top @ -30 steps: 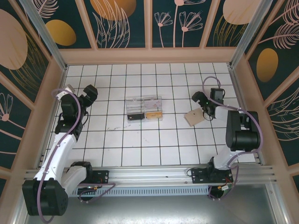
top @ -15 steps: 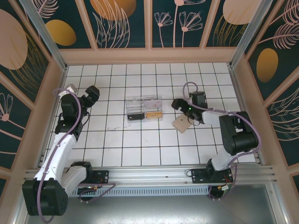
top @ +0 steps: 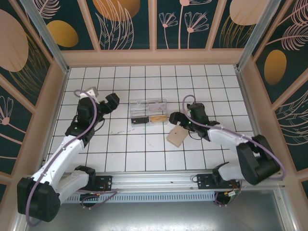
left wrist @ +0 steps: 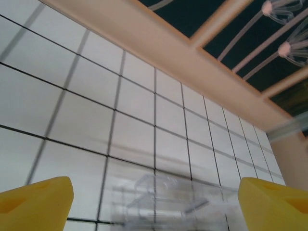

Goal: Take the credit cards out of the card holder

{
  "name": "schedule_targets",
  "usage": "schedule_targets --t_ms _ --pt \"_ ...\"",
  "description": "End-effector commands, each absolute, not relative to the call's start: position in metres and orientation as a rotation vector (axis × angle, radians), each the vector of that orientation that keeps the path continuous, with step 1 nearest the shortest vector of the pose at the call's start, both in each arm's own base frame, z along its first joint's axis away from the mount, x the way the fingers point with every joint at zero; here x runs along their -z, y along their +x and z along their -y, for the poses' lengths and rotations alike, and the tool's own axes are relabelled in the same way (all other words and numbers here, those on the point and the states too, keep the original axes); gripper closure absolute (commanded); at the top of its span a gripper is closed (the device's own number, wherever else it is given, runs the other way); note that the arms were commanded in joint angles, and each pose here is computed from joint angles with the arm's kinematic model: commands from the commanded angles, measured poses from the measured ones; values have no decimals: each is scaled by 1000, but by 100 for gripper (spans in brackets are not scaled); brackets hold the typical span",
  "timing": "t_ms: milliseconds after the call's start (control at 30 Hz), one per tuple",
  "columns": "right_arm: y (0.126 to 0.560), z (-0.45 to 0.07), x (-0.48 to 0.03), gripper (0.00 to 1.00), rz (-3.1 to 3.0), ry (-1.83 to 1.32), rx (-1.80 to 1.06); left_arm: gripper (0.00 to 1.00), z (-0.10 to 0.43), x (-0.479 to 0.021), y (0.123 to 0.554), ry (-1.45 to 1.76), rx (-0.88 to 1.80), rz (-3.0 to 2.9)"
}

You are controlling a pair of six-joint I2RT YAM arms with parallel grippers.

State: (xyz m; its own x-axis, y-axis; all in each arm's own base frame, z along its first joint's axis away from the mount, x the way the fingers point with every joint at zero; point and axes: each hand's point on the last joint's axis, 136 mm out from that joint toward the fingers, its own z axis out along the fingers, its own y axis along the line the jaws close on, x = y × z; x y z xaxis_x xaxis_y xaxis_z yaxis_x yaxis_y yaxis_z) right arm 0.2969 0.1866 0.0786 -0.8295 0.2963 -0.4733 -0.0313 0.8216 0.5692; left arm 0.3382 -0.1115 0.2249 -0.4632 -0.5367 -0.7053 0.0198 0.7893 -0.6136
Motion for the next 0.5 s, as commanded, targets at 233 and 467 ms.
schedule_targets --t_ms 233,467 --pt "241 -147 -39 22 -2543 397 -743 12 211 -216 315 -142 706 -2036" --pt "240 -173 -35 34 -2532 306 -911 8 239 -197 304 -73 698 -2090"
